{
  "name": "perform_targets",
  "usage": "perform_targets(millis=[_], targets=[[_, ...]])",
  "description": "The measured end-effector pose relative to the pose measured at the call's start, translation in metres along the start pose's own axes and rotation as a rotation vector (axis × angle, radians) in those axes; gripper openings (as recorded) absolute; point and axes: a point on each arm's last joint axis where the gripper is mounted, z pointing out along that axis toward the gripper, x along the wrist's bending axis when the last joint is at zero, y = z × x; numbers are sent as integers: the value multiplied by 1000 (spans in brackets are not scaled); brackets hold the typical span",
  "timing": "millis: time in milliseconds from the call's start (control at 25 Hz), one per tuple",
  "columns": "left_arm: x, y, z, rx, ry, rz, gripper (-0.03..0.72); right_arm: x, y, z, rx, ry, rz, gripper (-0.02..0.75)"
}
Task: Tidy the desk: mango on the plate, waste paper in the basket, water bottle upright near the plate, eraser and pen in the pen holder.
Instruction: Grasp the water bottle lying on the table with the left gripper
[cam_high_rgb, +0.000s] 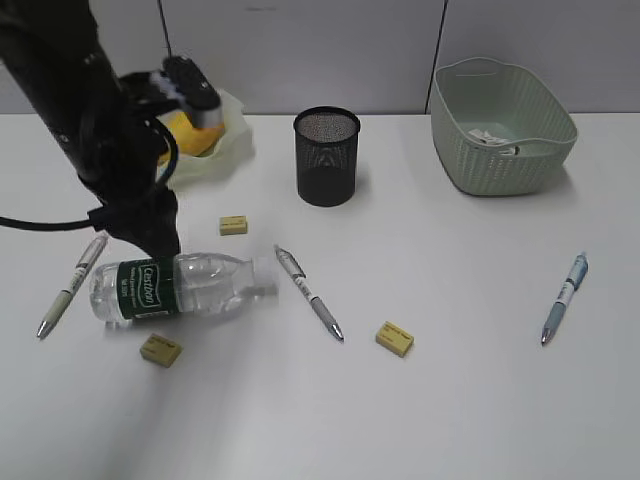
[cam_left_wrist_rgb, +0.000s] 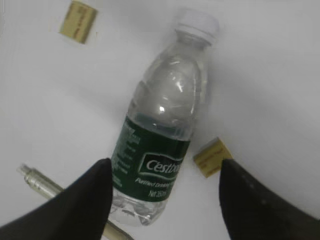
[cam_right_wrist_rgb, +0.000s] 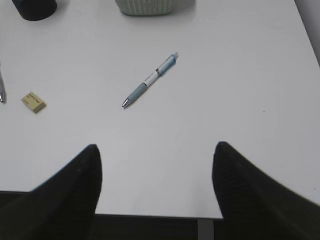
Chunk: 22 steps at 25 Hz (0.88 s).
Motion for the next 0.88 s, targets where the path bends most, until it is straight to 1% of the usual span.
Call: perform_targets(millis=[120, 160, 280, 480, 640, 760, 880], targets=[[-3, 5, 17, 59, 5, 80, 593, 0, 0, 0, 0, -1, 0, 544], [-3, 6, 21, 67, 7, 90, 623, 0, 0, 0, 0, -1, 0, 544], [-1, 7, 33, 89, 5, 101, 653, 0, 0, 0, 0, -1, 0, 543], [-5, 9, 48, 161, -41, 114, 660, 0, -2, 2, 11, -1, -1, 543], [0, 18, 54, 185, -55, 98, 654, 0, -5, 4, 26, -3, -2, 543], [1, 28, 57, 193, -46, 114, 652, 0, -5, 4, 26, -4, -2, 543], [-1, 34, 66, 232, -12, 164, 652, 0, -4, 4, 26, -5, -3, 543]])
